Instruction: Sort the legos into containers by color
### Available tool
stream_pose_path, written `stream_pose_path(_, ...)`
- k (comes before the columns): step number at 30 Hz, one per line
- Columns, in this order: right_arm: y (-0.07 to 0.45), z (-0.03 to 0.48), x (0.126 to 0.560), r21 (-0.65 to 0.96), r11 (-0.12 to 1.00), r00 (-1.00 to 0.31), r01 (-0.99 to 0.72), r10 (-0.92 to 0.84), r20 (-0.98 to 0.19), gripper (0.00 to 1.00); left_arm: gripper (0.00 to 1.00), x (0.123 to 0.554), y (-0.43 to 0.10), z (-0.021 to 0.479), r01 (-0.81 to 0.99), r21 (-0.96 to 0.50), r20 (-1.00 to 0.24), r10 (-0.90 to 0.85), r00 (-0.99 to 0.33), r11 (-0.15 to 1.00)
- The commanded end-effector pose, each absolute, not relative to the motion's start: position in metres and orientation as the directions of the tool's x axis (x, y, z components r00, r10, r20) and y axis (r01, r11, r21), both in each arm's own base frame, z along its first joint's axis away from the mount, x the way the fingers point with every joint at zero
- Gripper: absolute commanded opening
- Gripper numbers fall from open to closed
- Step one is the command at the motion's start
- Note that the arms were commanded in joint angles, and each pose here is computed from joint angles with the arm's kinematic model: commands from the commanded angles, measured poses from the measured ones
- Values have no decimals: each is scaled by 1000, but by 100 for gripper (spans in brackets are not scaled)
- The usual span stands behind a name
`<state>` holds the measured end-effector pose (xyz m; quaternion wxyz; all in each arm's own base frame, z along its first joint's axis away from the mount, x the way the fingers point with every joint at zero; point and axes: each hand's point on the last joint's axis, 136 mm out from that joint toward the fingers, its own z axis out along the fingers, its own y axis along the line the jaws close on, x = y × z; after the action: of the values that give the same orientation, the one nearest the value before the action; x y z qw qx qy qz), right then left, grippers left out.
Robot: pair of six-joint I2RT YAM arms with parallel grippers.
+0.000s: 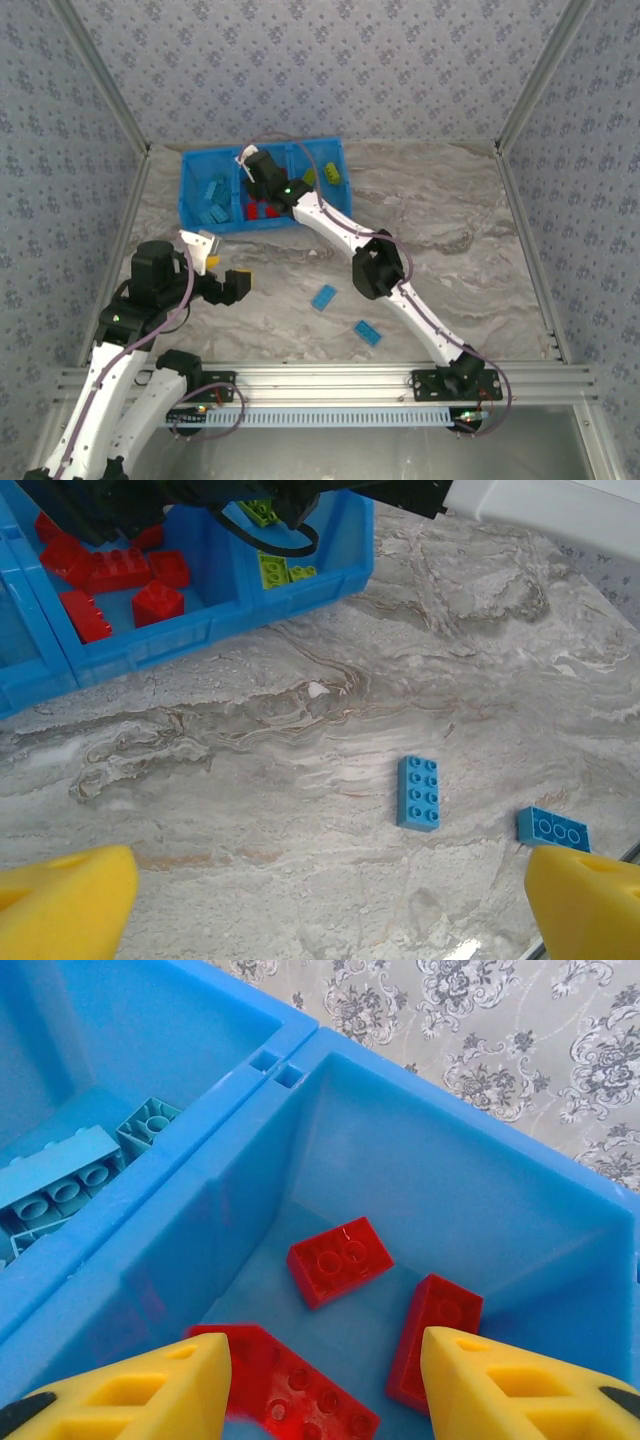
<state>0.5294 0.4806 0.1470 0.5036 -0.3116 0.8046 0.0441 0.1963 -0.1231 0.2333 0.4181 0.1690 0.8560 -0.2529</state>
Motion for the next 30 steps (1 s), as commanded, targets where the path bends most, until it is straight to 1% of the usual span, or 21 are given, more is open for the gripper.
stream_pose_path(1, 485, 196, 507, -257, 764, -254, -592, -479, -840, 54, 99, 199, -120, 235, 490, -285, -808, 68, -585, 824)
stream_pose_path(4, 473, 223, 484, -257, 762, -276, -595, -494, -824, 53, 99, 199, -121, 237, 496, -284, -812, 69, -579, 821)
stream_pose_path(7, 450, 249, 453, -227, 765, -307, -603, -485, -819, 53, 99, 198, -124, 237, 514, -289, -814, 75, -576, 808)
stream_pose_path(9, 425, 265, 427, -194, 772, -332, -605, -467, -820, 54, 99, 197, -127, 237, 526, -302, -809, 78, -583, 795)
stream_pose_path(13, 374, 272, 362, -117, 760, -403, -639, -460, -791, 58, 99, 192, -139, 233, 562, -354, -784, 90, -614, 748)
stream_pose_path(15, 346, 258, 325, -94, 763, -444, -640, -466, -765, 61, 99, 191, -147, 228, 576, -382, -762, 106, -639, 723)
stream_pose_path(17, 321, 243, 295, -86, 774, -474, -627, -467, -747, 69, 99, 186, -158, 224, 598, -398, -741, 140, -656, 695)
stream_pose_path(20, 293, 208, 257, -71, 775, -530, -628, -492, -691, 82, 99, 176, -181, 220, 636, -401, -724, 197, -661, 659)
stream_pose_path(21, 284, 184, 244, -76, 765, -551, -639, -525, -648, 87, 99, 172, -190, 217, 645, -406, -718, 211, -663, 647)
stream_pose_path(22, 279, 173, 237, -78, 758, -559, -648, -542, -628, 91, 99, 168, -199, 215, 652, -411, -713, 220, -666, 637)
stream_pose_path(23, 275, 157, 231, -83, 752, -571, -654, -562, -598, 99, 99, 164, -206, 210, 654, -414, -705, 231, -671, 633)
stream_pose_path(27, 278, 122, 220, -76, 714, -582, -696, -623, -523, 100, 99, 146, -224, 184, 651, -389, -658, 298, -692, 651)
stream_pose_path(30, 292, 106, 221, -54, 685, -565, -727, -641, -520, 100, 99, 128, -229, 164, 665, -356, -614, 372, -696, 656)
